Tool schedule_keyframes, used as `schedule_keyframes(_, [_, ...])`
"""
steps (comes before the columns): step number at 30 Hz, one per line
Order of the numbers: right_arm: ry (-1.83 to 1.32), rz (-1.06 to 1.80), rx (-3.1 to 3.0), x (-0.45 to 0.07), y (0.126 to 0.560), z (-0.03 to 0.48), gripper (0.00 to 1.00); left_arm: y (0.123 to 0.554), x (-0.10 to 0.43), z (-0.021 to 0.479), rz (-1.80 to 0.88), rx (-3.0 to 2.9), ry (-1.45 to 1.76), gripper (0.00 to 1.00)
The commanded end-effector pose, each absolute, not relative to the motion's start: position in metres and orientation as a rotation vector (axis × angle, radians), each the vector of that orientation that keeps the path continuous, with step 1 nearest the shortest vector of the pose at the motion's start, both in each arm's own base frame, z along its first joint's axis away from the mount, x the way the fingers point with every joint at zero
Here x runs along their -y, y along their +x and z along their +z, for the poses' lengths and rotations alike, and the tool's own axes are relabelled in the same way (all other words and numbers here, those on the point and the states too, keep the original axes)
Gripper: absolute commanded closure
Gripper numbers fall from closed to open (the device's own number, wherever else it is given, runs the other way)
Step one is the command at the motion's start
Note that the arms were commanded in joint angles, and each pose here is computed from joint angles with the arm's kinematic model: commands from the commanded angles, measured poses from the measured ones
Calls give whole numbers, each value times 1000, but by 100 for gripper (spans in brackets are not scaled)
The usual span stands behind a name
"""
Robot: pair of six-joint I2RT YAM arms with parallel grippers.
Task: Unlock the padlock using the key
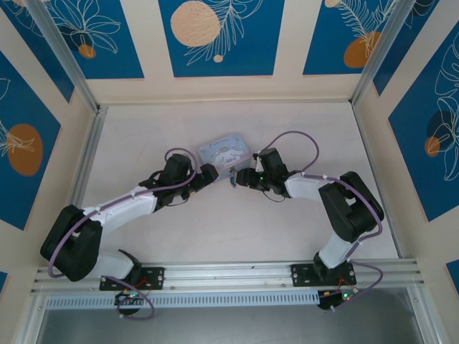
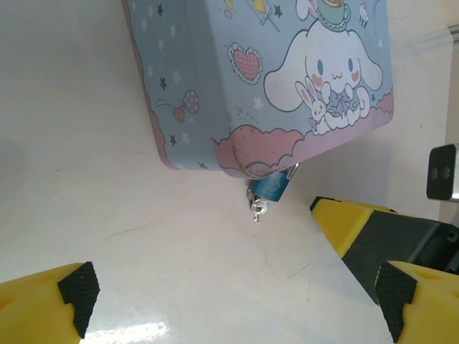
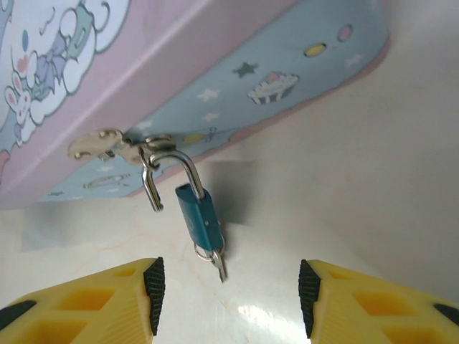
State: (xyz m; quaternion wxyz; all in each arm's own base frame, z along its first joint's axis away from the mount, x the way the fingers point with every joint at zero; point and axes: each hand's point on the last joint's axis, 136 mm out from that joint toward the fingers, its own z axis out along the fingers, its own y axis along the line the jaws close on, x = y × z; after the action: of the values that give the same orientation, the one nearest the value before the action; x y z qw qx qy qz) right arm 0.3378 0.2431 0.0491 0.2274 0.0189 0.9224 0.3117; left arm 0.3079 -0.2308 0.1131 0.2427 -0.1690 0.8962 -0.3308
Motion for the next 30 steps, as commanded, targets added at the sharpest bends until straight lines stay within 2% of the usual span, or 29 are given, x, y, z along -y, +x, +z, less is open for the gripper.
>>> schedule_keyframes(1, [10, 905, -2530, -258, 344, 51, 46, 317, 232, 124, -925, -2429, -452, 0])
schedule_keyframes(19, [-74, 854, -2576, -280, 340, 27, 60, 326, 228, 127, -920, -2422, -464, 0])
schedule_keyframes(25, [-36, 836, -2589, -277, 340, 22, 72, 338, 224, 131, -876, -2420, -446, 0])
schedule_keyframes(30, [7, 850, -2594, -277, 339, 22, 85, 352, 212, 128, -680, -2457, -365, 0])
